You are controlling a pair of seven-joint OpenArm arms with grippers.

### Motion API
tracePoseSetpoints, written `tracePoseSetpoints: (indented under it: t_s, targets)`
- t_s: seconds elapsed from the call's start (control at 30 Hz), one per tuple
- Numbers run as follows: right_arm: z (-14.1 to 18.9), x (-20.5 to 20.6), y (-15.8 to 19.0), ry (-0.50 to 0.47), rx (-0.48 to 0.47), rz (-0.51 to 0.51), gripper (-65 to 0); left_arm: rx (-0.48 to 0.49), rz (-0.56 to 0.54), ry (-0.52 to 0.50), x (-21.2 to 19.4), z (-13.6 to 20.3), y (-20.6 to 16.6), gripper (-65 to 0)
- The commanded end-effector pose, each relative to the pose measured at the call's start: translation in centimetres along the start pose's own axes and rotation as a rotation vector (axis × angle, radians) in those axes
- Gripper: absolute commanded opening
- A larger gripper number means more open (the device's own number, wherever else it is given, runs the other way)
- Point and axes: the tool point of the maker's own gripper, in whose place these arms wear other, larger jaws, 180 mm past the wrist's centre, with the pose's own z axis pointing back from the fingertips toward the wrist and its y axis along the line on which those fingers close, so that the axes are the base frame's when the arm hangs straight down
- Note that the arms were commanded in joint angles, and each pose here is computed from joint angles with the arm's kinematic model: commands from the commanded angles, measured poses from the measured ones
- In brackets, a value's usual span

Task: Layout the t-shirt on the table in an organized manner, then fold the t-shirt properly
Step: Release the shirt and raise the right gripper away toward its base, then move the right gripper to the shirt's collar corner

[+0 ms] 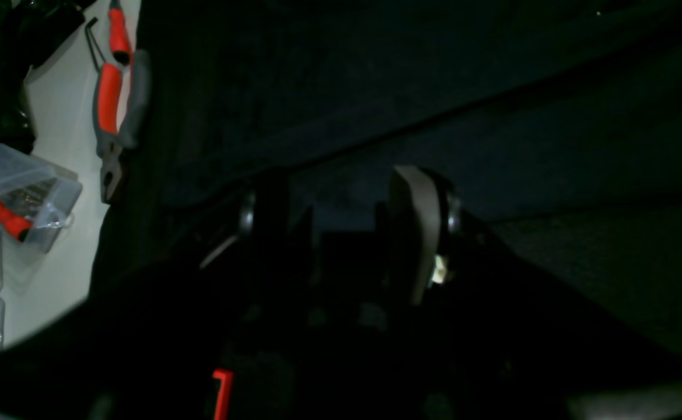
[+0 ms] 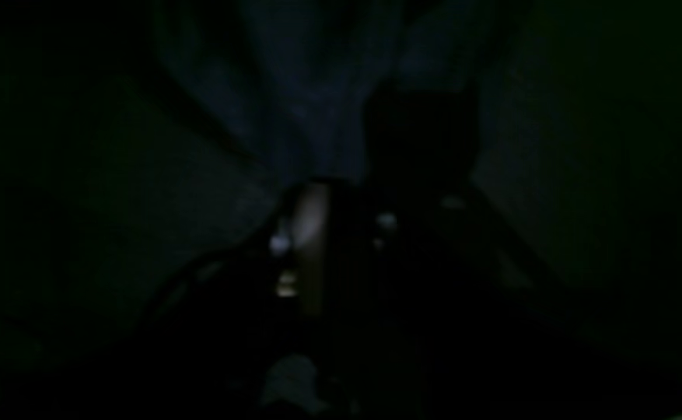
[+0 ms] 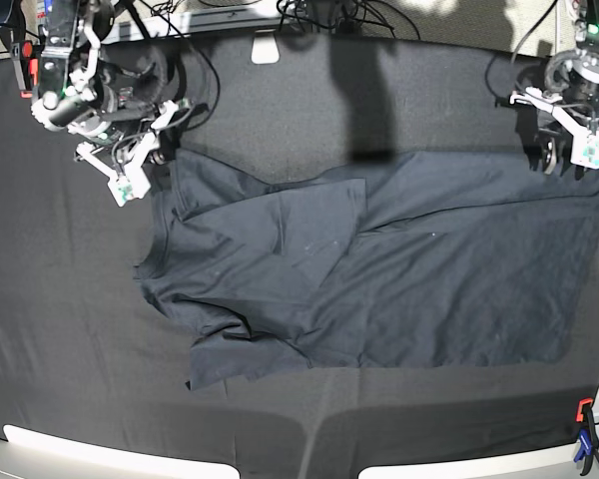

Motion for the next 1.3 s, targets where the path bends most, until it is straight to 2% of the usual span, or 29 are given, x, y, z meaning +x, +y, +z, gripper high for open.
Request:
tracePoseSetpoints:
  t_s: [0.0,0.07,0.1,0.23,0.43,0.53,0.73,0.8,0.93,1.0,1.1,1.27]
  targets:
    - [0.4,1.4,0.0,-0.057,0.013,0.011,-43.5,0.012,-0.011,-0.040,1.1,0.2,0.6,-38.8]
    - [0.4,1.5,0.0,-0.065,0.013,0.012,-37.8,0.012,-0.011,-0.039,1.1,0.2,0.6,-38.8]
    - [0.4,1.4,-0.1,-0.058,0.006,0.017,-37.0,0.013,-0.010,-0.039,1.1,0.2,0.6,-38.8]
    - [0.4,0.6,-1.4,-0.015,-0.064,0.025,-37.0,0.012,-0.011,-0.039,1.1,0.2,0.6,-38.8]
    - [0.5,1.0,-3.0,-0.044,-0.155,-0.090,-37.0,0.013,-0.010,-0.040,1.1,0.2,0.6,-38.8]
    - [0.3,1.3,-2.5,-0.067,-0.126,-0.111,-37.0,0.013,-0.010,-0.040,1.1,0.2,0.6,-38.8]
    - [-2.2,-1.5,-0.4,0.022,-0.051,-0.125,-37.2,0.012,-0.011,-0.040,1.1,0.2,0.6,-38.8]
    - [-3.0,-1.8,0.3,0.042,-0.025,-0.121,-41.2,0.013,-0.010,-0.040,1.1,0.2,0.6,-38.8]
    - [-3.3,-1.0,0.4,0.038,-0.025,-0.086,-59.9,0.012,-0.011,-0.039,1.1,0.2,0.6,-38.8]
    - [-3.0,-0.8,-0.5,0.044,-0.062,-0.056,-65.0,0.012,-0.011,-0.038,1.0,0.2,0.6,-38.8]
    - [-1.7,-0.4,-2.5,0.047,-0.140,-0.037,-65.0,0.012,-0.011,-0.039,1.1,0.2,0.6,-38.8]
    - [1.3,0.8,-6.2,-0.009,-0.239,-0.050,-65.0,0.013,-0.010,-0.039,1.1,0.2,0.6,-38.8]
